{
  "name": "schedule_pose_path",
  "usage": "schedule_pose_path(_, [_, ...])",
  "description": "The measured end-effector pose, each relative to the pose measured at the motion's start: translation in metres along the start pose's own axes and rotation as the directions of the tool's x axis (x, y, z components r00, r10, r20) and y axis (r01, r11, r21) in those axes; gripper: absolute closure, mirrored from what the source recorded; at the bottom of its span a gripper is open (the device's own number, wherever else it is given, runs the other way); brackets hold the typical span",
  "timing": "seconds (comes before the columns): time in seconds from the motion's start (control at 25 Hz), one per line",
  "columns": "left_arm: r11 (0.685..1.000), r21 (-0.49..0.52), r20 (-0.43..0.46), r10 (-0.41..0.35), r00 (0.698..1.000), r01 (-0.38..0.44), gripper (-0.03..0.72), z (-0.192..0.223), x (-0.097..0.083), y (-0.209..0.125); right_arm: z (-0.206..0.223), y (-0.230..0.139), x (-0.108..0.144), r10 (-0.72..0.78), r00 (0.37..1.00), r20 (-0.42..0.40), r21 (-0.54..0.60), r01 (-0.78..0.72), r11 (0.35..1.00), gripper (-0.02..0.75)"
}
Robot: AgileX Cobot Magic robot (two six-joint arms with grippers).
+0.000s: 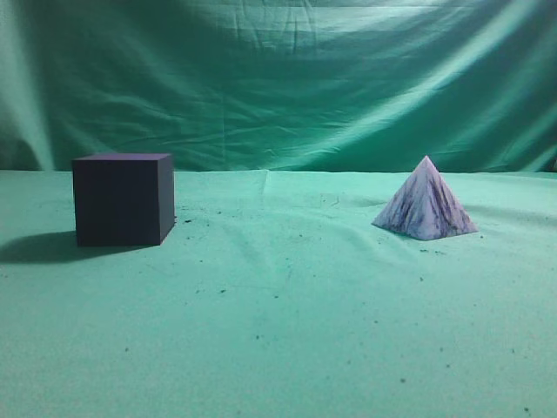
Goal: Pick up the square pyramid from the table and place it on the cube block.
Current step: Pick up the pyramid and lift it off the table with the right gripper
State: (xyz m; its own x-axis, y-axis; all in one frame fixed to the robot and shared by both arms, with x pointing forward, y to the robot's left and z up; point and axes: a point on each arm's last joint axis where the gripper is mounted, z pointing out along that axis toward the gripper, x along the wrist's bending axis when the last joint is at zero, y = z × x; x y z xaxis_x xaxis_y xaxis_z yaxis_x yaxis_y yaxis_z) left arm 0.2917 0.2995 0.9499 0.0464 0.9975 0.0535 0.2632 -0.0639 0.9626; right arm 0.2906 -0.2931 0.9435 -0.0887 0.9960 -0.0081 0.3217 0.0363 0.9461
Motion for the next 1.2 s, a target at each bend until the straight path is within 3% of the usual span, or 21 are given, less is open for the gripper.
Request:
schedule_pose_path(0.96, [1.0, 0.0, 0.0, 0.0, 1.0, 0.0, 0.688, 0.0, 0.0, 0.0, 0.0, 0.001, 0.0, -0.002, 1.0, 0.002, -0.01, 0.002, 1.0, 0.738])
schedule_pose_path(1.08, [1.0, 0.0, 0.0, 0.0, 1.0, 0.0, 0.688, 0.0, 0.0, 0.0, -0.001, 0.012, -0.001, 0.016, 1.0, 0.006, -0.13, -0.015, 0.991, 0.738])
schedule_pose_path(1.2, [1.0, 0.0, 0.0, 0.0, 1.0, 0.0, 0.688, 0.0, 0.0, 0.0, -0.008, 0.038, -0.003, 0.122, 0.992, -0.015, -0.416, -0.118, 0.902, 0.738])
